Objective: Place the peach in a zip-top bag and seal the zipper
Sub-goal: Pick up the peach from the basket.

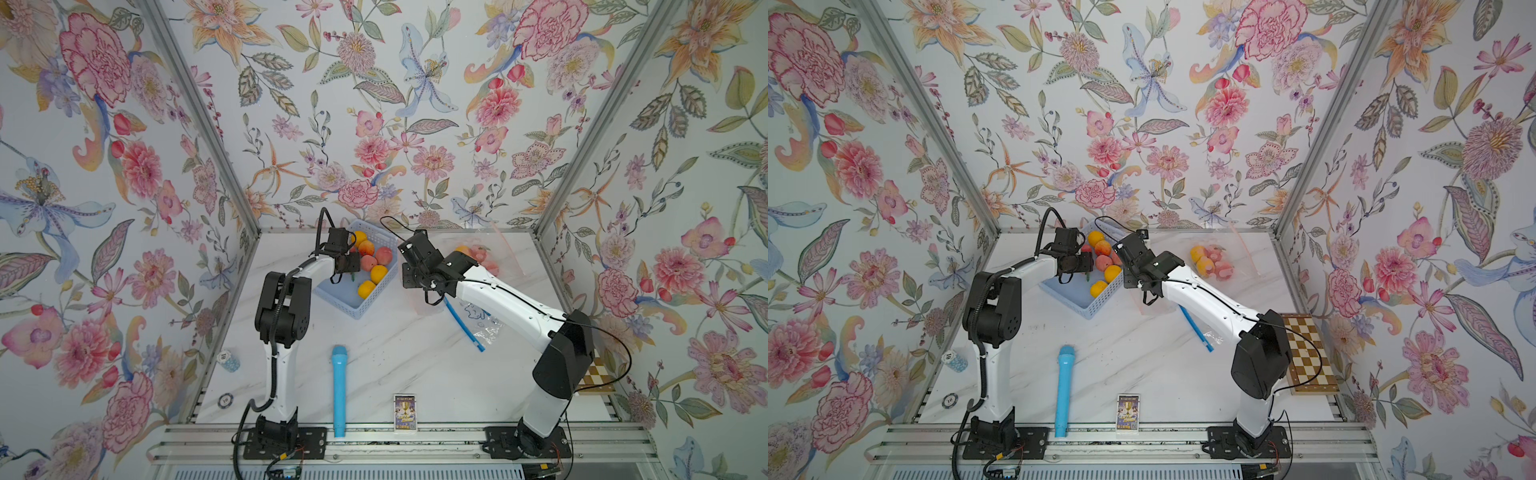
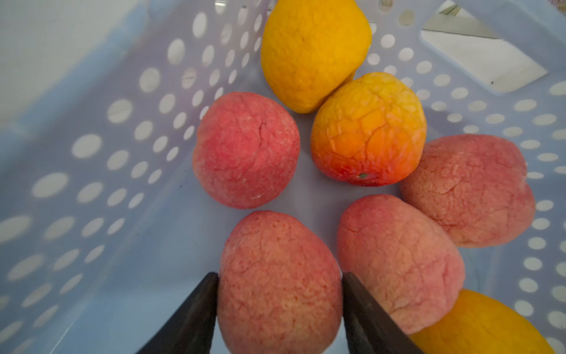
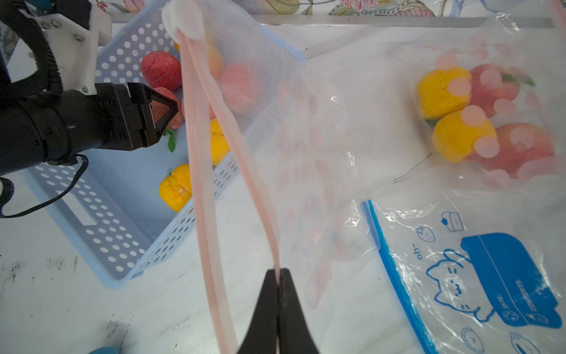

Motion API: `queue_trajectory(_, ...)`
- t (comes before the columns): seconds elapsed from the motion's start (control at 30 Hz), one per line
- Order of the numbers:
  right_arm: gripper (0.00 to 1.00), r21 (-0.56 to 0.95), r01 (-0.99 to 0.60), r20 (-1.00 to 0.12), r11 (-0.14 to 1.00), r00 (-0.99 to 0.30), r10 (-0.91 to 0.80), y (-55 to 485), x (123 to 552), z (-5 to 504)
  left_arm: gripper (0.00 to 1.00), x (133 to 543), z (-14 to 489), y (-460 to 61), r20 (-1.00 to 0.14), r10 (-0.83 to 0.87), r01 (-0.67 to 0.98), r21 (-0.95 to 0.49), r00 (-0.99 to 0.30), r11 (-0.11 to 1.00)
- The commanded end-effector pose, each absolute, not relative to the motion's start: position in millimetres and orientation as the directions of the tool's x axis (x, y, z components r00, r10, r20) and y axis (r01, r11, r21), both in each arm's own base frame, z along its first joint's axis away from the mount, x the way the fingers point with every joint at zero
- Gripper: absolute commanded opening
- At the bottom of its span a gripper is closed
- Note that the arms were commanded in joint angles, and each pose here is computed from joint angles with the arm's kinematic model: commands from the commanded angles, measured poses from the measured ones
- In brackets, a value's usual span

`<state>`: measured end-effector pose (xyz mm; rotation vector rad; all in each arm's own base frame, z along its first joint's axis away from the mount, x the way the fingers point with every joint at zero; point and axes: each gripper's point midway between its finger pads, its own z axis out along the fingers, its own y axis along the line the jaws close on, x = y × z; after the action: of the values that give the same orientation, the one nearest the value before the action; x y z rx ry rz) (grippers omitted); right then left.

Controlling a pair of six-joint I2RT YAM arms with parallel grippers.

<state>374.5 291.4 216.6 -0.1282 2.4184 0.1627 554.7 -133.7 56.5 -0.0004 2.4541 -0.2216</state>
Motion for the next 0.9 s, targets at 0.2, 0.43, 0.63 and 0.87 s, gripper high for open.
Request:
queue_trajectory(0.2,0.0,0.11,-0.128,-0.628,0.986,-0.778,-0.031,293,380,206,0.4,540,92,-133,-0.672,-0.105,0.071,-0.228,-0.733,0.971)
queue_trajectory(0.43,0.0,0.169,-0.138,-0.616,0.976,-0.788,-0.005,295,384,202,0.4,511,160,-146,-0.745,-0.187,0.152,-0.362,-0.64,0.92)
queue_trajectory(0.63,0.0,0.238,-0.152,-0.599,0.959,-0.8,0.022,296,388,201,0.38,467,220,-163,-0.789,-0.268,0.26,-0.469,-0.554,0.844)
queue_trajectory(0.87,0.0,0.326,-0.187,-0.588,0.927,-0.808,0.044,305,390,205,0.36,412,277,-199,-0.826,-0.318,0.415,-0.521,-0.466,0.746)
